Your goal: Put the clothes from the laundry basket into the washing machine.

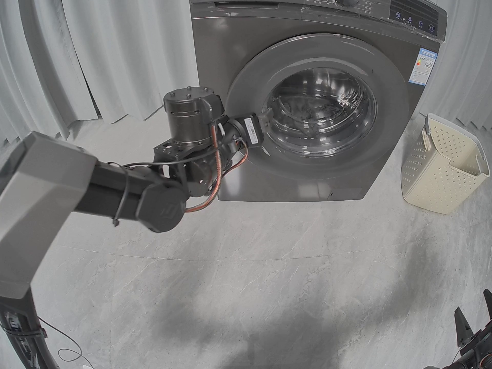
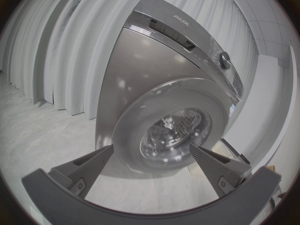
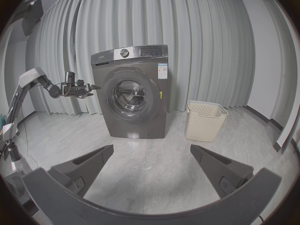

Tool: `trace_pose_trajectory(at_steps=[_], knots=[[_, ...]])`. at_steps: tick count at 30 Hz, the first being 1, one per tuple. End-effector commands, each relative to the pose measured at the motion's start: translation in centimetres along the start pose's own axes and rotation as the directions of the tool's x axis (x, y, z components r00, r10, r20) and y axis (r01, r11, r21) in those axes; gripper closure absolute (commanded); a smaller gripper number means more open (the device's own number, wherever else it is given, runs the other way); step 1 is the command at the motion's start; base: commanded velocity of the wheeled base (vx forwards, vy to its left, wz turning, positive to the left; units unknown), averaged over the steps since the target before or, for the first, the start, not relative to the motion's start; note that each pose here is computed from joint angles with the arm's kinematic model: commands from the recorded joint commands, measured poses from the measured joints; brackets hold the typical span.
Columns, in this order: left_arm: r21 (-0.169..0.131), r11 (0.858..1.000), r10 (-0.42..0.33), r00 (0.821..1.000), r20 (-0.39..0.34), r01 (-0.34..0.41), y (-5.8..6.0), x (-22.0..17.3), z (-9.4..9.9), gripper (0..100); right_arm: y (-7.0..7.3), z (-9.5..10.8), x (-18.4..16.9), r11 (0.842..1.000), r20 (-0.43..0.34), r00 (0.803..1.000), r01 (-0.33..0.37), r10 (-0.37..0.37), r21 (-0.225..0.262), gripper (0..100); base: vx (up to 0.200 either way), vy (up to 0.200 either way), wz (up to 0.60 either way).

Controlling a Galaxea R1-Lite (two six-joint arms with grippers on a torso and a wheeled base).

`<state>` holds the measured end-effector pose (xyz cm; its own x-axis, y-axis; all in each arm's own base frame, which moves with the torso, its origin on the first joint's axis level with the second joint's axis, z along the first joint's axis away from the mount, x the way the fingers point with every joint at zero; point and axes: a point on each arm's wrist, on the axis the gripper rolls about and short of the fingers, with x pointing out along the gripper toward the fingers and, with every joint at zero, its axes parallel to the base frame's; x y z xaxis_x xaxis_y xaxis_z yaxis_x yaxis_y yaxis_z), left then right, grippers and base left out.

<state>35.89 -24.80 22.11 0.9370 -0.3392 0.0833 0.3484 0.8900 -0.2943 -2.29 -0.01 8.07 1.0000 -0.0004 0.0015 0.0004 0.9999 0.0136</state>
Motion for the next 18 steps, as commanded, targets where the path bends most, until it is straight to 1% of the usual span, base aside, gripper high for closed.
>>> trace_pose_trajectory(at_steps=[1,2,3,5,8,9,10,11,12,13,14,15,16,17,18], knots=[[0.053,0.991,-0.113,0.987,-0.118,0.120,3.4,-19.2,4.1,0,0.0,-0.5,0.1,1.000,-0.011,1.000,0.000,0.000,0.000,0,0.000,0.000,0.00],[0.060,0.991,-0.115,0.986,-0.117,0.123,3.7,-19.9,4.1,0,0.0,-0.5,0.1,1.000,-0.011,1.000,0.000,0.000,0.000,0,0.000,0.000,0.00],[0.079,0.988,-0.123,0.985,-0.121,0.133,4.3,-21.8,4.1,0,0.0,-0.5,0.1,1.000,-0.011,1.000,0.000,0.000,0.000,0,0.000,0.000,0.00],[0.103,0.984,-0.130,0.984,-0.120,0.143,5.3,-24.6,3.9,0,0.0,-0.5,0.1,1.000,-0.011,1.000,0.000,0.000,0.000,0,0.000,0.000,0.00],[0.155,0.977,-0.130,0.984,-0.125,0.149,6.9,-28.5,2.7,0,0.0,-0.5,0.1,1.000,-0.011,1.000,0.000,0.000,0.000,0,0.000,0.000,0.00],[0.172,0.974,-0.131,0.984,-0.123,0.151,7.2,-29.4,2.5,0,0.0,-0.5,0.1,1.000,-0.011,1.000,0.000,0.000,0.000,0,0.000,0.000,0.00],[0.172,0.974,-0.131,0.984,-0.123,0.151,7.2,-29.4,2.5,0,0.0,-0.5,0.1,1.000,-0.011,1.000,0.000,0.000,0.000,0,0.000,0.000,0.00],[0.207,0.967,-0.125,0.986,-0.109,0.146,8.1,-31.4,2.0,0,0.0,-0.5,0.1,1.000,-0.011,1.000,0.000,0.000,0.000,0,0.000,0.000,0.00],[0.225,0.964,-0.119,0.987,-0.104,0.140,8.6,-32.5,1.5,0,0.0,-0.5,0.1,1.000,-0.011,1.000,0.000,0.000,0.000,0,0.000,0.000,0.00],[0.232,0.963,-0.112,0.988,-0.105,0.134,8.8,-32.8,1.3,0,0.0,-0.5,0.1,1.000,-0.011,1.000,0.000,0.000,0.000,0,0.000,0.000,0.00],[0.232,0.963,-0.112,0.988,-0.105,0.134,8.8,-32.8,1.3,0,0.0,-0.5,0.1,1.000,-0.011,1.000,0.000,0.000,0.000,0,0.000,0.000,0.00],[0.262,0.960,-0.080,0.993,-0.088,0.100,9.8,-34.7,0.7,0,0.0,-0.5,0.1,1.000,-0.011,1.000,0.000,0.000,0.002,0,0.000,0.000,0.00],[0.262,0.960,-0.080,0.993,-0.088,0.100,9.8,-34.7,0.7,0,0.0,-0.5,0.1,1.000,-0.011,1.000,0.000,0.000,0.002,0,0.000,0.000,0.00],[0.275,0.960,-0.031,0.995,-0.090,0.055,10.7,-36.3,-0.1,0,0.0,-0.5,0.1,1.000,-0.012,1.000,-0.002,0.002,0.002,0,0.000,0.000,0.00],[0.281,0.959,-0.008,0.996,-0.093,0.033,11.1,-36.9,-0.5,0,0.0,-0.5,0.1,1.000,-0.012,1.000,-0.002,0.002,0.002,0,0.000,0.000,0.00]])
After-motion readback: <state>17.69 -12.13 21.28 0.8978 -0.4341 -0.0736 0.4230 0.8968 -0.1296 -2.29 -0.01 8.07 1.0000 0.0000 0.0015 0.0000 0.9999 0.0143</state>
